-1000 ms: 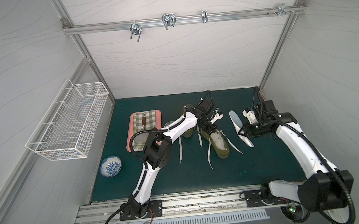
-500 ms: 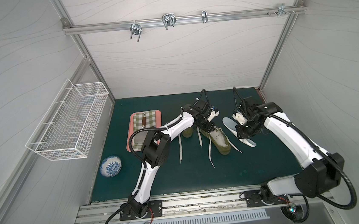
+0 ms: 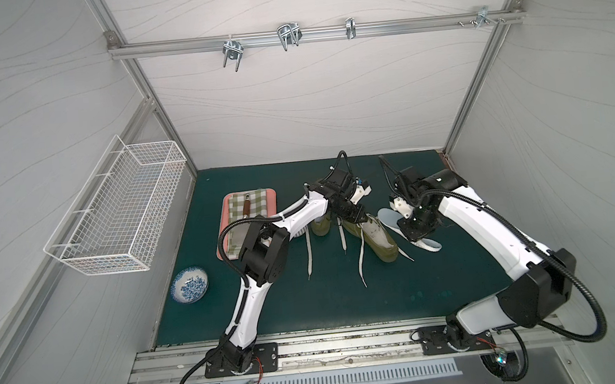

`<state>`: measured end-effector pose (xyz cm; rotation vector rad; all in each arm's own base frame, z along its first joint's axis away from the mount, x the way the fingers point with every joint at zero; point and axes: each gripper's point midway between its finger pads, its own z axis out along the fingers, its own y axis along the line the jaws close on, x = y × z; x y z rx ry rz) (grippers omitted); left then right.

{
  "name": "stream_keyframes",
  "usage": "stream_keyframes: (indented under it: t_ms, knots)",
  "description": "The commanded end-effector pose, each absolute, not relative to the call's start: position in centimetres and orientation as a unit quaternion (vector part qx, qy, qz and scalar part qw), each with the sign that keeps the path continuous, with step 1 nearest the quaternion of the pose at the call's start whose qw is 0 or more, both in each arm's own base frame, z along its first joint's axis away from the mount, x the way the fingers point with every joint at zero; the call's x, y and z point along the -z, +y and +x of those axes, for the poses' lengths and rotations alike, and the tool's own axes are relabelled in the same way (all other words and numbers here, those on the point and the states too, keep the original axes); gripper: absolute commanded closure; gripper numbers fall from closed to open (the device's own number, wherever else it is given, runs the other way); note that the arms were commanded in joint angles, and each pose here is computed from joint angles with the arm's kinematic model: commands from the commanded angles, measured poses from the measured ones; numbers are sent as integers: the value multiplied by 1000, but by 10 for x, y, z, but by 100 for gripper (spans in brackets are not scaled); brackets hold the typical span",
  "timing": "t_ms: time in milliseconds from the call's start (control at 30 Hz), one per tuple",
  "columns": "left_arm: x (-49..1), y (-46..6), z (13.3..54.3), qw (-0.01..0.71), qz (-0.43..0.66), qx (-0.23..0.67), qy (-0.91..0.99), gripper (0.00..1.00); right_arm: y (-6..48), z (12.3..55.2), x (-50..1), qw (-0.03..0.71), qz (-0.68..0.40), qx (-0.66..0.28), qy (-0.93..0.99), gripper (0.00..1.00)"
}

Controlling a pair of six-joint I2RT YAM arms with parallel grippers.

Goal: Insert the insole into the shoe

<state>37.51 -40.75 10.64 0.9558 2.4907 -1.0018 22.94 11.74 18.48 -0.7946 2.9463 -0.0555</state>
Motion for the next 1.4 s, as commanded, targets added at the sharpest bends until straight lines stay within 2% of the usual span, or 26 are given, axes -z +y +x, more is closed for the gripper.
stream_keyframes:
  t_ms: [0,100,300,800,1367]
  knots:
    - [-139,-416,381,182,336,384,841,100,116,220,-180,14,-322,64,945,79]
    - [-136,-416,380,176,335,384,842,100,107,224,-175,3,-338,111,935,82]
    - [-142,-420,380,177,327,400,838,100,112,213,-166,-1,-387,130,913,83]
    - [-133,-419,375,136,302,445,832,100,119,205,-149,1,-401,101,911,84]
    - [-126,-416,376,155,270,437,844,100,126,213,-145,-18,-360,73,930,86]
